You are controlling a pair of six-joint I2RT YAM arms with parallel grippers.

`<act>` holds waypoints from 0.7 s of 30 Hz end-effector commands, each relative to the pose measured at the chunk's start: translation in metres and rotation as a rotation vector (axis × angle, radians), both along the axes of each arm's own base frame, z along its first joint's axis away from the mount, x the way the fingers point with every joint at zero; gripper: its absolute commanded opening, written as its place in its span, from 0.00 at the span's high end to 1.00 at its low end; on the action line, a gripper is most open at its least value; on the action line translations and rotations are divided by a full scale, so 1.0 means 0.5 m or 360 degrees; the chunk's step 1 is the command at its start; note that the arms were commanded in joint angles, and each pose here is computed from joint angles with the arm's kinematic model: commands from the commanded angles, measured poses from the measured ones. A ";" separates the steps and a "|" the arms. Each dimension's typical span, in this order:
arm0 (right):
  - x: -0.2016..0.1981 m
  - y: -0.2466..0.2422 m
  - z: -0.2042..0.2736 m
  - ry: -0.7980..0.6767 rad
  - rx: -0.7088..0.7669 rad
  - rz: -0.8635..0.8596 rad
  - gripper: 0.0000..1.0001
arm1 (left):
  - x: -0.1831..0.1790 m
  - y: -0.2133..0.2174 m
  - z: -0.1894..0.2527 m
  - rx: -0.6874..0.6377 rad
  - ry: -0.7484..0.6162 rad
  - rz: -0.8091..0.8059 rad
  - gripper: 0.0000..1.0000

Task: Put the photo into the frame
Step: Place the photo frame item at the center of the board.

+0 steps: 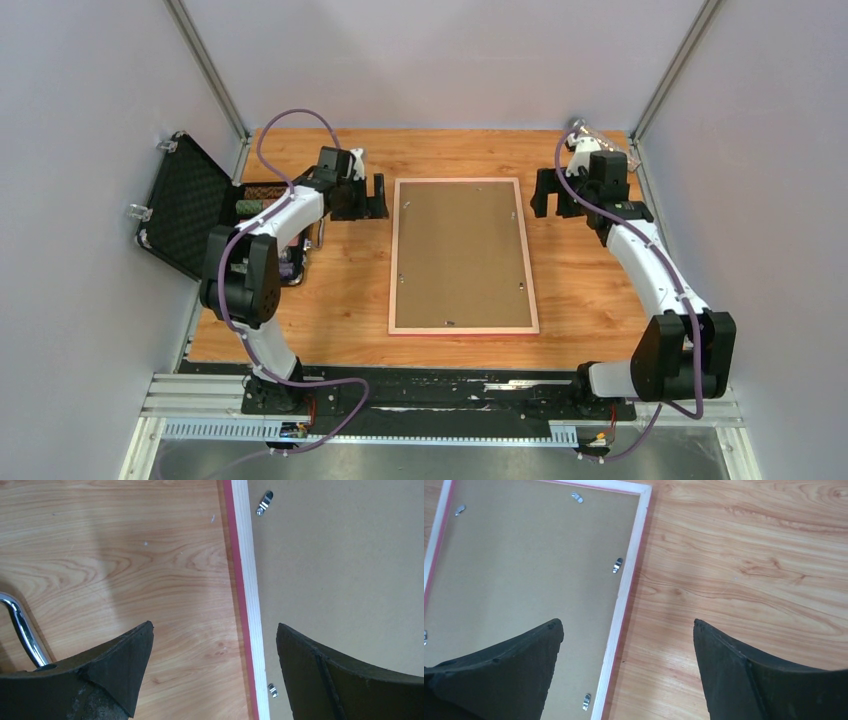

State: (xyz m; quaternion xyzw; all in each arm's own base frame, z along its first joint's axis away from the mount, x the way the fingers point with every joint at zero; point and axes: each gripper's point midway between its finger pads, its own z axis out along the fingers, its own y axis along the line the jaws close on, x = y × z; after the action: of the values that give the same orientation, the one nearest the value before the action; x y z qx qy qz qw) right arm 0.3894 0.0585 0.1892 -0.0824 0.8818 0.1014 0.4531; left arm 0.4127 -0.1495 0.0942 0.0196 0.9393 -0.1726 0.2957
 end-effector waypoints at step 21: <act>0.053 0.056 -0.037 0.0012 0.0106 0.0144 0.06 | -0.004 -0.115 -0.048 0.0114 0.0121 -0.0329 0.18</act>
State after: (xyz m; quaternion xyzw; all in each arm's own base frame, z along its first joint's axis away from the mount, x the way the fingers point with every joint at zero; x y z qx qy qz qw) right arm 0.3969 0.0747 0.1563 -0.0915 0.8928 0.1336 0.4203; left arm 0.4048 -0.2089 0.0698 0.1390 0.9438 -0.1718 0.2457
